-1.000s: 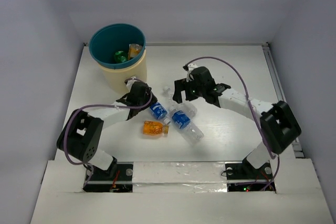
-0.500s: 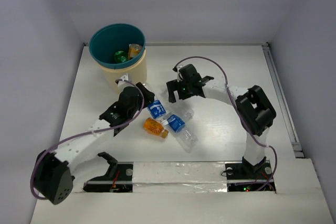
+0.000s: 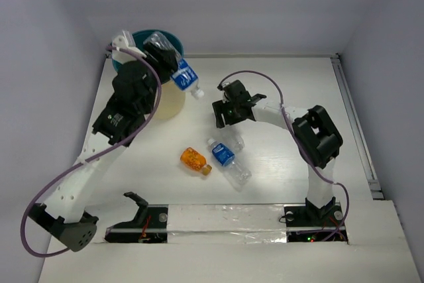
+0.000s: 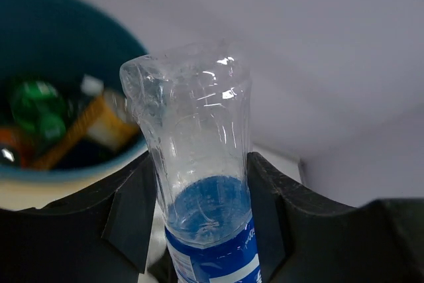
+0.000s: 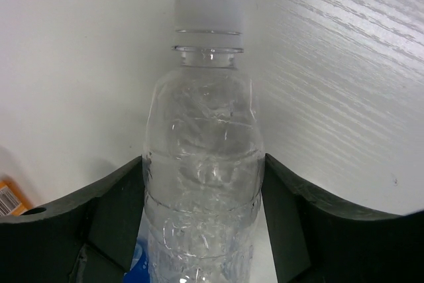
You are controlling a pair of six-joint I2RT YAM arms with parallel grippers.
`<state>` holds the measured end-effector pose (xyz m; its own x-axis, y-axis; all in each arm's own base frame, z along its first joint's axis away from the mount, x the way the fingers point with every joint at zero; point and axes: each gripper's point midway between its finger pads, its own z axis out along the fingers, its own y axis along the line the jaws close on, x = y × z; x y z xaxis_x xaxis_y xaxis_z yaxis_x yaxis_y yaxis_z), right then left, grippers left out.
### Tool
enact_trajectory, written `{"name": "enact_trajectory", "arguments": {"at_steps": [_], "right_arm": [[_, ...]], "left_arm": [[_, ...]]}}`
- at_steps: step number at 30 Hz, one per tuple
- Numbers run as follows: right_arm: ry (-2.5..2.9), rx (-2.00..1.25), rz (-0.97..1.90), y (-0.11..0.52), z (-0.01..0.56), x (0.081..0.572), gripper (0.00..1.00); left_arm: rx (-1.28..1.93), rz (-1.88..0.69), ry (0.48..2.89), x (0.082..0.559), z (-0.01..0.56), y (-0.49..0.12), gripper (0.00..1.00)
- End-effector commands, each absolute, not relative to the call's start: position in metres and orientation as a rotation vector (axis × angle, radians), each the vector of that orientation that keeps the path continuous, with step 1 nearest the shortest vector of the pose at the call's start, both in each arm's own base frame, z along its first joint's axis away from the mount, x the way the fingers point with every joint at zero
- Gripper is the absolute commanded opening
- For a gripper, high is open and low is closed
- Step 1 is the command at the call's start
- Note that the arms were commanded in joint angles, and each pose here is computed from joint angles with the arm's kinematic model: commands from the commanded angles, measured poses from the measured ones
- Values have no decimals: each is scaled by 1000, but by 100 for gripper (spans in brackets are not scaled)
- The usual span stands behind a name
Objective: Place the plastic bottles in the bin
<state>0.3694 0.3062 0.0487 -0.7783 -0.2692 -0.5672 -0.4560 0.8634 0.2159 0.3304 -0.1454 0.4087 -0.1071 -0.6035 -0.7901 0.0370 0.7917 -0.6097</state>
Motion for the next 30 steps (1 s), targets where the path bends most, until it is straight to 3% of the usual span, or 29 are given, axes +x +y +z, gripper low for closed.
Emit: {"name": "enact_trajectory", "arguments": {"at_steps": [1,6,17,19,20,23,26,29,30], "right_arm": [[2358,-456,467,301,98,389,67],[2214,-394,498,296,158,390,66],[1833,-361,826,307,319,357,66],[1781,-355,864,310,343,355,66],[1760,-354,894,313,354,353,66],[1671,-355,968,321,397,352,66],[1592,-355,1043,335,433,353,66],[1506,-330,1140,353,464,358,66],[1471,-322,1164,356,474,361,66]], "left_arm": [[-497,-375,1483,351,456,-110,41],[-571,-215,1415,391,490,-57,41],[-647,226,1412,444,452,-2,47],[-644,241,1440,452,441,0,55],[-650,246,1451,455,436,4,70],[-646,197,1464,453,433,1,88],[-632,99,1475,442,439,-8,94],[-611,-74,1478,418,449,-23,93],[-599,-107,1522,413,428,-29,92]]}}
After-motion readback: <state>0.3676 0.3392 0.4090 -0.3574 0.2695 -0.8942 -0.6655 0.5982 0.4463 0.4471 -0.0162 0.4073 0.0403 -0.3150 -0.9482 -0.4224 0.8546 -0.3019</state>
